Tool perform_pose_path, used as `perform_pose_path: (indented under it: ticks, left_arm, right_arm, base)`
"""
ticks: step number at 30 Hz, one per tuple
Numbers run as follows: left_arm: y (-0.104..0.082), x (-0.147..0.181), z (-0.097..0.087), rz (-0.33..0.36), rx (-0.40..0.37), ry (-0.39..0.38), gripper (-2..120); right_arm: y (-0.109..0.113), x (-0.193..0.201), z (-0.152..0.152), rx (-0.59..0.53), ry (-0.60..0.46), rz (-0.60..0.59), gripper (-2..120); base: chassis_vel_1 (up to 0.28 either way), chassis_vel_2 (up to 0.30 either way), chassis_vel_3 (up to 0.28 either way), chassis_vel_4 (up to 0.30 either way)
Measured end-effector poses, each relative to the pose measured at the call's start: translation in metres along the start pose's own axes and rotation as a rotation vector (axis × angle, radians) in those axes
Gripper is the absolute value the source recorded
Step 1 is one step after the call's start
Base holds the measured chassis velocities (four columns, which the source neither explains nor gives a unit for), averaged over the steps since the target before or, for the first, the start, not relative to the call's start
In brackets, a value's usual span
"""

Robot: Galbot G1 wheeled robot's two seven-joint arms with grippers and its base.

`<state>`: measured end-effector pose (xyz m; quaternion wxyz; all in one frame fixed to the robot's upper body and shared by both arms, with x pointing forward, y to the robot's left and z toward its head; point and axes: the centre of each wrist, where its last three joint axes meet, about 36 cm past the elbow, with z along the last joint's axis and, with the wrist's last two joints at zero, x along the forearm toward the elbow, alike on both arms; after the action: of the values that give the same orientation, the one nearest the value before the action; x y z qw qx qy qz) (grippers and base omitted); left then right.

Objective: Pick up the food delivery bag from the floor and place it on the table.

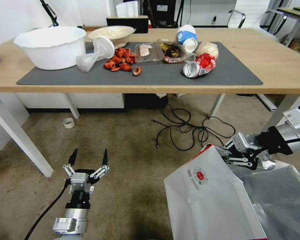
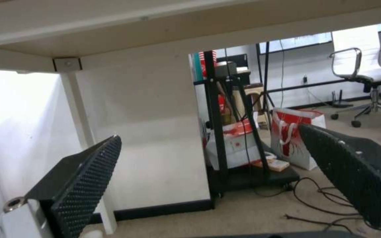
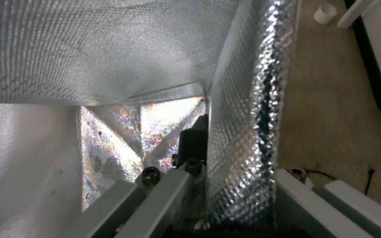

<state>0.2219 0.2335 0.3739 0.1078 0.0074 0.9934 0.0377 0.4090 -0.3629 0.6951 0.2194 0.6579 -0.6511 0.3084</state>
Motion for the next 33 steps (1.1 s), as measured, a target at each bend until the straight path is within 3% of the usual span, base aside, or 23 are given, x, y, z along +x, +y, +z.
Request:
perform_pose_path:
  ticks: [33]
  left_arm:
    - [-0.0048,-0.0028,0.0042,0.013,0.008,-0.005,100]
  right_arm:
    - [-0.0018,0.0038,-0.0009,0.001,0.014,0.000,0]
  base:
    - [0.000,0.000,0.000,0.000]
